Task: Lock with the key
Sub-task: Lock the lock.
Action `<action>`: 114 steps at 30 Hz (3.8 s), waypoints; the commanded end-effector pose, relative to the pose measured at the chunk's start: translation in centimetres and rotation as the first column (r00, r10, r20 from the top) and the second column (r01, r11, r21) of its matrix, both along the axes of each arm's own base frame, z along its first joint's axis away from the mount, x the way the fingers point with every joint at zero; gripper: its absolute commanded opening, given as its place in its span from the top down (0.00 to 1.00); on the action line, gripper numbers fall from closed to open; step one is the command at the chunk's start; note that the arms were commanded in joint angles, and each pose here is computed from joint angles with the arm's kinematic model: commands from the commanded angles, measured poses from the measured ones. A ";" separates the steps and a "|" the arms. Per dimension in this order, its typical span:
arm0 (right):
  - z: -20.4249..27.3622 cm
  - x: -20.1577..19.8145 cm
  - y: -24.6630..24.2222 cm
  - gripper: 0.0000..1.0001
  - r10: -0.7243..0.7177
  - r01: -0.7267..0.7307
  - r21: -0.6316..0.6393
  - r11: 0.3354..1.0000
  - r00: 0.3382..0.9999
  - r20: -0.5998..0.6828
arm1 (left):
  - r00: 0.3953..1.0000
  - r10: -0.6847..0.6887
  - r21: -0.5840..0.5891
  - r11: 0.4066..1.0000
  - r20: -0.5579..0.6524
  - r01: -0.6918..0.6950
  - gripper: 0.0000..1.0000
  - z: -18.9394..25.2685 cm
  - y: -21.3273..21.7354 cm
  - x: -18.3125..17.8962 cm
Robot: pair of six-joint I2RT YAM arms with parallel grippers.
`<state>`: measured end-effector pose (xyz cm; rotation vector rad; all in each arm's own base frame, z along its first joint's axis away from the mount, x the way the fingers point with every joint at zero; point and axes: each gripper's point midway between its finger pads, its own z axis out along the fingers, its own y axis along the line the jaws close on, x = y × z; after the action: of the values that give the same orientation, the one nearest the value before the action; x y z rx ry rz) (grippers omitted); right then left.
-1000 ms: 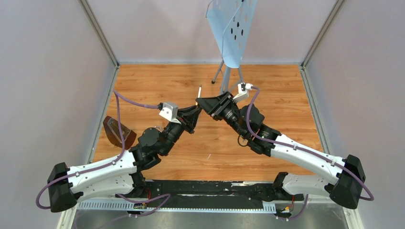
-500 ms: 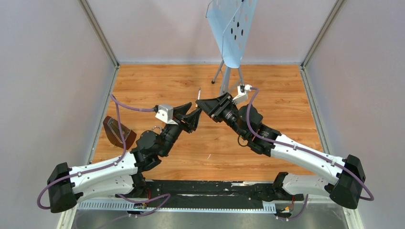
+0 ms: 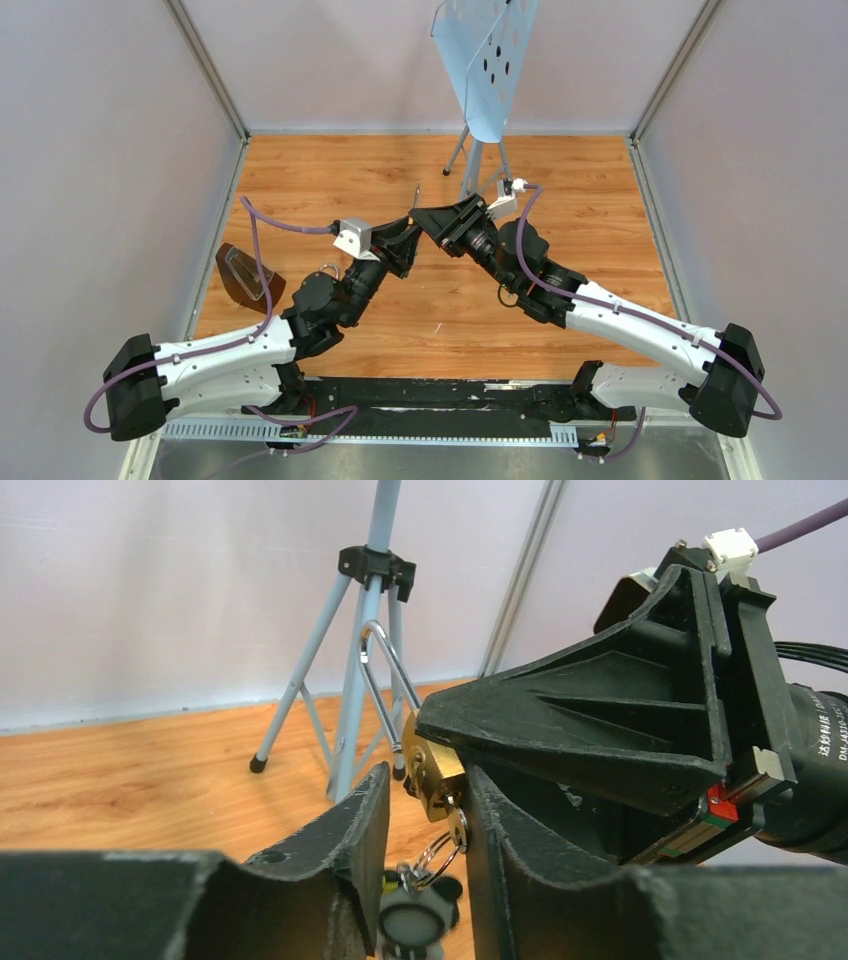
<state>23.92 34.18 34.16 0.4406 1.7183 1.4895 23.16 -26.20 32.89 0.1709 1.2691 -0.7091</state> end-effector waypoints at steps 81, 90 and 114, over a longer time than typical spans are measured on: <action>-0.5 0.2 -0.7 1.00 0.047 -0.036 -0.154 0.987 0.997 0.068 | 0.961 -0.209 0.286 0.923 -0.183 0.255 0.69 -1.3 -1.2 -3.9; -1.0 0.5 -0.4 1.00 0.043 -0.032 -0.168 0.985 0.997 0.062 | 0.936 -0.208 0.376 0.874 -0.282 0.308 0.62 -3.5 -2.5 -3.7; 0.4 -0.3 -1.4 1.00 0.020 -0.016 0.043 0.999 0.995 -0.095 | 0.970 -0.227 -0.014 0.974 -0.086 0.227 0.32 0.1 0.0 -4.1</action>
<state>23.62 33.08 31.55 0.4915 1.8688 1.4472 19.03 -26.81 29.77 0.3583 1.4541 -0.8802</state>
